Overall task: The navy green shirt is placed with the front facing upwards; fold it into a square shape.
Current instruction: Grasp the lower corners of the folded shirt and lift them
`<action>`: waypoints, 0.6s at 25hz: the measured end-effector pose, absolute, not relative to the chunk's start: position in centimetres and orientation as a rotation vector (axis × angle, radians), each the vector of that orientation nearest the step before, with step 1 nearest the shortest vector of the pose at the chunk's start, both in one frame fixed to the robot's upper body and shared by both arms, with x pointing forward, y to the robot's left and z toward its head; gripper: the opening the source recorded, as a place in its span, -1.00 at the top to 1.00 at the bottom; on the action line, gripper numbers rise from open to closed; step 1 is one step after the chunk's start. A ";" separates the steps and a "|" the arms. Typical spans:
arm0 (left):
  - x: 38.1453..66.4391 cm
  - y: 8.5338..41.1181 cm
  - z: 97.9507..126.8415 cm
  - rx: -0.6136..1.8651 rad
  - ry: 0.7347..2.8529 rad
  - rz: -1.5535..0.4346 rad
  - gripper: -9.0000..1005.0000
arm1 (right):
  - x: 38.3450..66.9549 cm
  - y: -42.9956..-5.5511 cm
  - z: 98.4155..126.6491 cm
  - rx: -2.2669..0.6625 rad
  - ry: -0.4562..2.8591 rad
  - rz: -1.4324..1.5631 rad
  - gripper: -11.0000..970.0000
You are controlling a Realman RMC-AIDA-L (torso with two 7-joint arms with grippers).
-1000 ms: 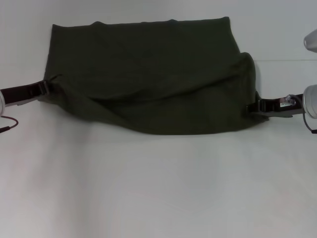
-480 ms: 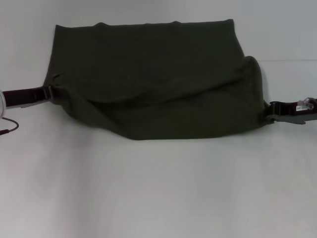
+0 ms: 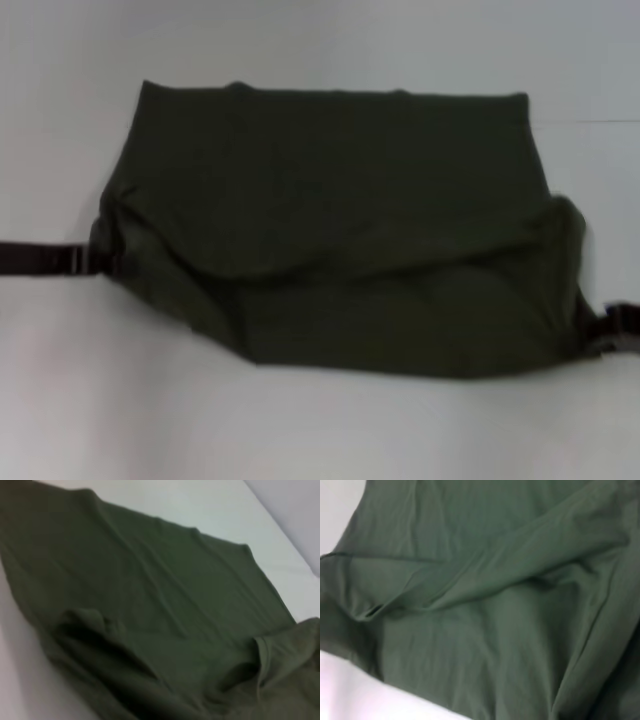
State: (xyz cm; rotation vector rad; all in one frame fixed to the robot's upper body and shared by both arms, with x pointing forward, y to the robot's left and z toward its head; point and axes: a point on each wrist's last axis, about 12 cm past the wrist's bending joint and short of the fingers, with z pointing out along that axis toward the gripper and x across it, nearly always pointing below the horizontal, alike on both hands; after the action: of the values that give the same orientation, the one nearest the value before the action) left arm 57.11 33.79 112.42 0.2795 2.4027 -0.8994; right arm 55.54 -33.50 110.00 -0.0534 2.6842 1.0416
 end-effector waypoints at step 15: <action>52.8 35.4 112.9 0.491 2.712 -1.028 0.92 | 52.1 -38.3 110.8 0.013 2.693 1.105 0.90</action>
State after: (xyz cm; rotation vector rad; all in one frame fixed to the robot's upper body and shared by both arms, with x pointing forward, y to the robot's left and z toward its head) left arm 52.85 35.38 112.87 0.4915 2.7119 -1.0281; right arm 52.12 -38.32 110.80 0.0135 2.6934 1.1052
